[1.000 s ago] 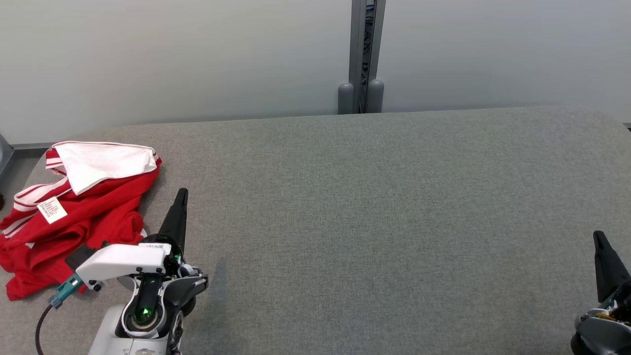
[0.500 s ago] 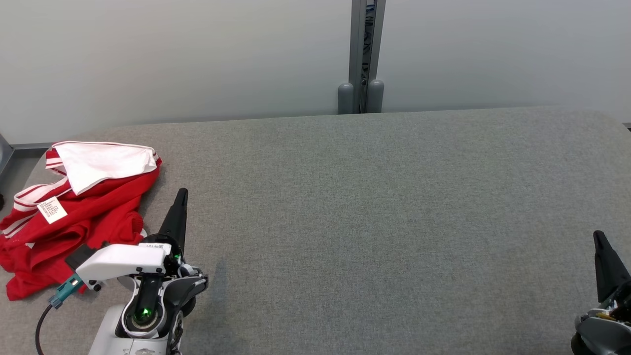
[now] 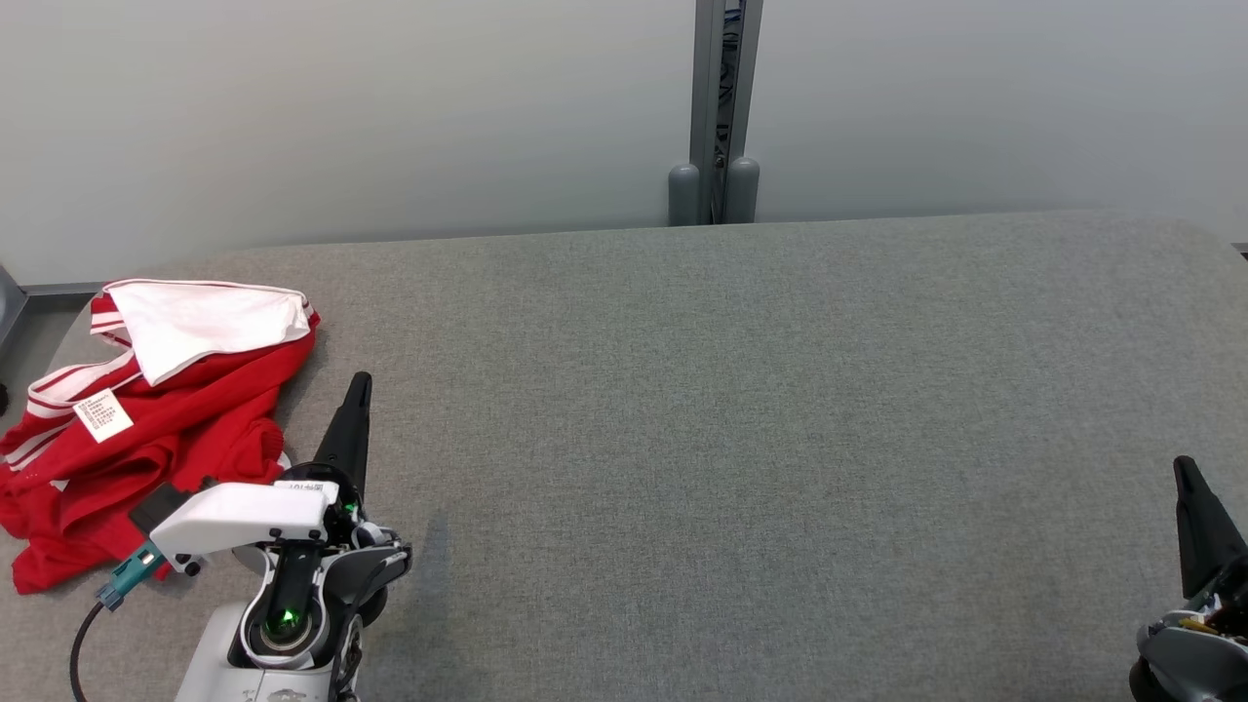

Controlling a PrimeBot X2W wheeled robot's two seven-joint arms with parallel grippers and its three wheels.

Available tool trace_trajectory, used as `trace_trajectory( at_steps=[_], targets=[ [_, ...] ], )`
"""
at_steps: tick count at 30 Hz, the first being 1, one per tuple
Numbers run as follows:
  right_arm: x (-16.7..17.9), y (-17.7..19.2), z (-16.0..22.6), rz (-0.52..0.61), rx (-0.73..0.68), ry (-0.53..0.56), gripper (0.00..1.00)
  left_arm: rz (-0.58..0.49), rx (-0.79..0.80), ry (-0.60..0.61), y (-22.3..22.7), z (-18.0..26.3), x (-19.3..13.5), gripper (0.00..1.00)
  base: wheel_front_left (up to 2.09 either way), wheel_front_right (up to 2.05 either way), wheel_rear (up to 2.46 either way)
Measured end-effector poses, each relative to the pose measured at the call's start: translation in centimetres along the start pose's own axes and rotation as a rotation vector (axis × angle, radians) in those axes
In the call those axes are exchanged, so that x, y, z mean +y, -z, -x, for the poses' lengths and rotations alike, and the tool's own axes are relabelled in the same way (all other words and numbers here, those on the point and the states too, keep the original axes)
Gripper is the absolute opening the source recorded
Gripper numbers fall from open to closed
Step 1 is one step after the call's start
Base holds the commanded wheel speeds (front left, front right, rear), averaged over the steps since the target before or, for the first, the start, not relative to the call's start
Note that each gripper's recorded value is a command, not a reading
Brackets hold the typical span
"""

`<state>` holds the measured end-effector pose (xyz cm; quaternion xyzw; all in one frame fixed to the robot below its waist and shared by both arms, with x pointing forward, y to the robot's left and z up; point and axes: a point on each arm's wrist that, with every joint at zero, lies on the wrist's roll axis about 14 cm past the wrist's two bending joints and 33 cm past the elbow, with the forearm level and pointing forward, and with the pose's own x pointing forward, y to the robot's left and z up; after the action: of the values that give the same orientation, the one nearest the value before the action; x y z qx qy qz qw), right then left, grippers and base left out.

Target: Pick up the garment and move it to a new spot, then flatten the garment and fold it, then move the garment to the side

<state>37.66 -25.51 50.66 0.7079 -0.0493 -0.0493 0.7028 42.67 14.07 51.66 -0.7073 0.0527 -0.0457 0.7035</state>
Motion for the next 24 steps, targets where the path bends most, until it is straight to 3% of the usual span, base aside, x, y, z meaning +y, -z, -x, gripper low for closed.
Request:
trace_trajectory(
  at_steps=[24],
  targets=[
    [-0.01, 0.0, 0.0, 0.0, 0.0, 0.0, 0.0, 0.0, 0.0, 0.0, 0.0, 0.0, 0.0, 0.0, 0.0, 0.0, 0.0]
  ],
)
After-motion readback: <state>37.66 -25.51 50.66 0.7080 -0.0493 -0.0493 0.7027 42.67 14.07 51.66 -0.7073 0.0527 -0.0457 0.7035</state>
